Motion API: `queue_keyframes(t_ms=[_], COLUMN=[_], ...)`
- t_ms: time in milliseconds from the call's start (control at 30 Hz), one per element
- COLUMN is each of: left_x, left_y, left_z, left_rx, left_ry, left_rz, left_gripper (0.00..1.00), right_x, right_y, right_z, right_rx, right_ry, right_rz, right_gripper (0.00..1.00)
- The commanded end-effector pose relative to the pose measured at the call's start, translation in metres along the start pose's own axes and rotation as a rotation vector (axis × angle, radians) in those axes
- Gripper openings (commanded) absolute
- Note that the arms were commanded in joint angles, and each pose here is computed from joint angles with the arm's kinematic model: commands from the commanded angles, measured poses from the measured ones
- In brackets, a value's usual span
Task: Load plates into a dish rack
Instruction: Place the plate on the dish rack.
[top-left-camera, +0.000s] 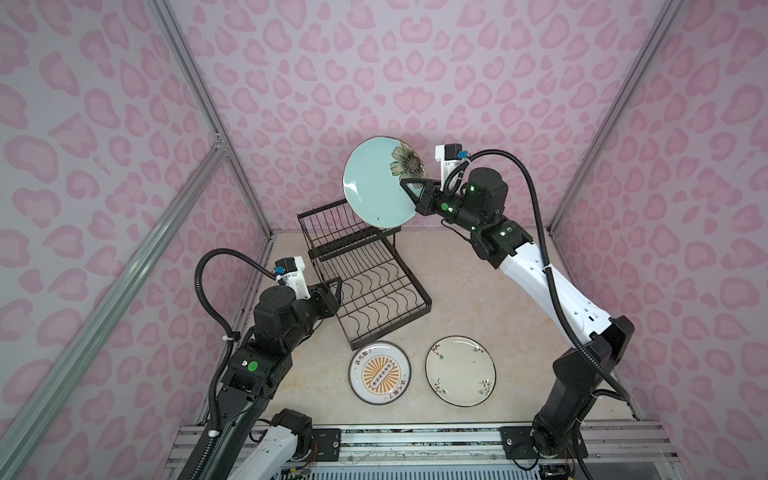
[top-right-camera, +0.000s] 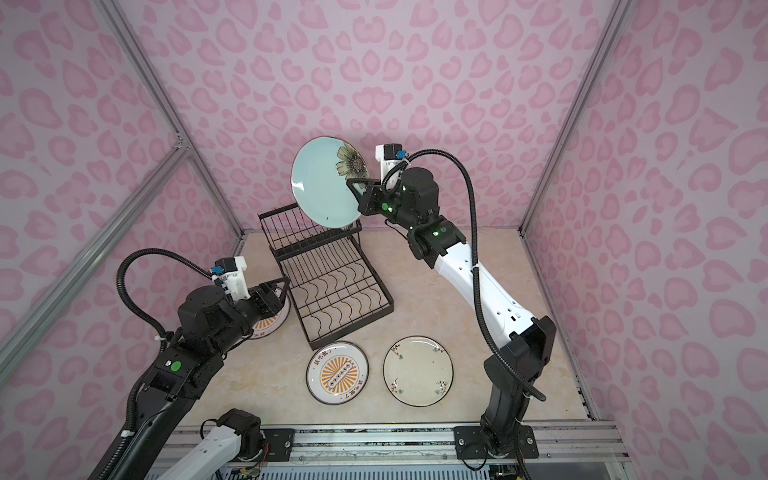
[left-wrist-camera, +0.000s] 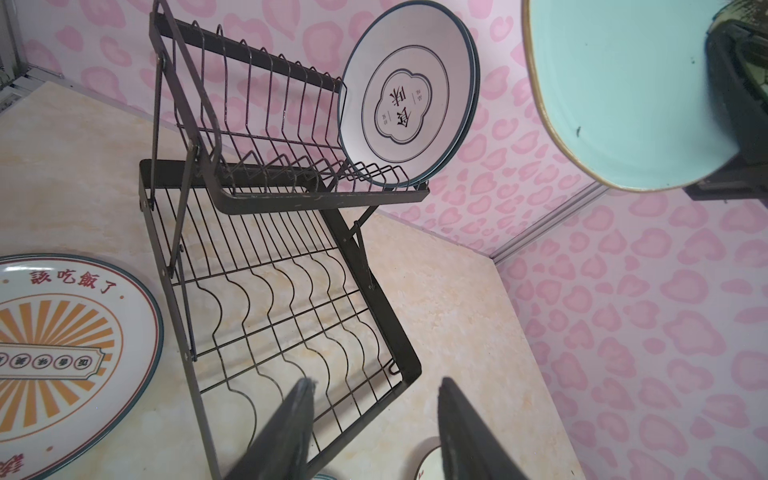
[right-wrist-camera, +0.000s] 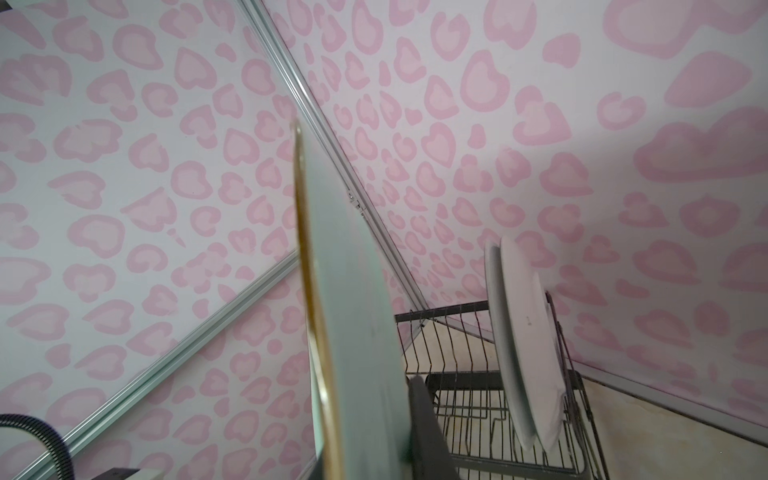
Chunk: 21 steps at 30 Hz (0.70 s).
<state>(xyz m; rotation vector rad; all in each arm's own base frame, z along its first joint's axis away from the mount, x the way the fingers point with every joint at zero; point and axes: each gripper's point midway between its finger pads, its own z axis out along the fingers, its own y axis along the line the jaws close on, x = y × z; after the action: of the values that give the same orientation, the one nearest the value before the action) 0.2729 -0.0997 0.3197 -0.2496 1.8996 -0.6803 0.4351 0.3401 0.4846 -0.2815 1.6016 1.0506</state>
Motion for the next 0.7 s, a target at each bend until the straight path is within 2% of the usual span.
queue_keyframes(t_ms=[0,433,667], left_x=[0.002,0.009,0.013], left_y=[0.004,0.009,0.002], left_z=[-0.002,-0.005,-0.003], left_rx=[-0.015,-0.032,0.013], left_ry=[-0.001,0.026,0.042], left_rz=[-0.007,-0.01,-0.006], left_gripper=[0.51,0.51,0.51], right_x=[-0.012,0.007,0.012], right_y=[0.001,-0.004,-0.004], right_z=[0.01,0.051,0.062], right_rx=[0.046,0.236,0.332], right_ry=[-0.063,-0.039,-0.053], right_rz=[-0.078,-0.324,-0.421], right_gripper=[0.0,0.0,0.0])
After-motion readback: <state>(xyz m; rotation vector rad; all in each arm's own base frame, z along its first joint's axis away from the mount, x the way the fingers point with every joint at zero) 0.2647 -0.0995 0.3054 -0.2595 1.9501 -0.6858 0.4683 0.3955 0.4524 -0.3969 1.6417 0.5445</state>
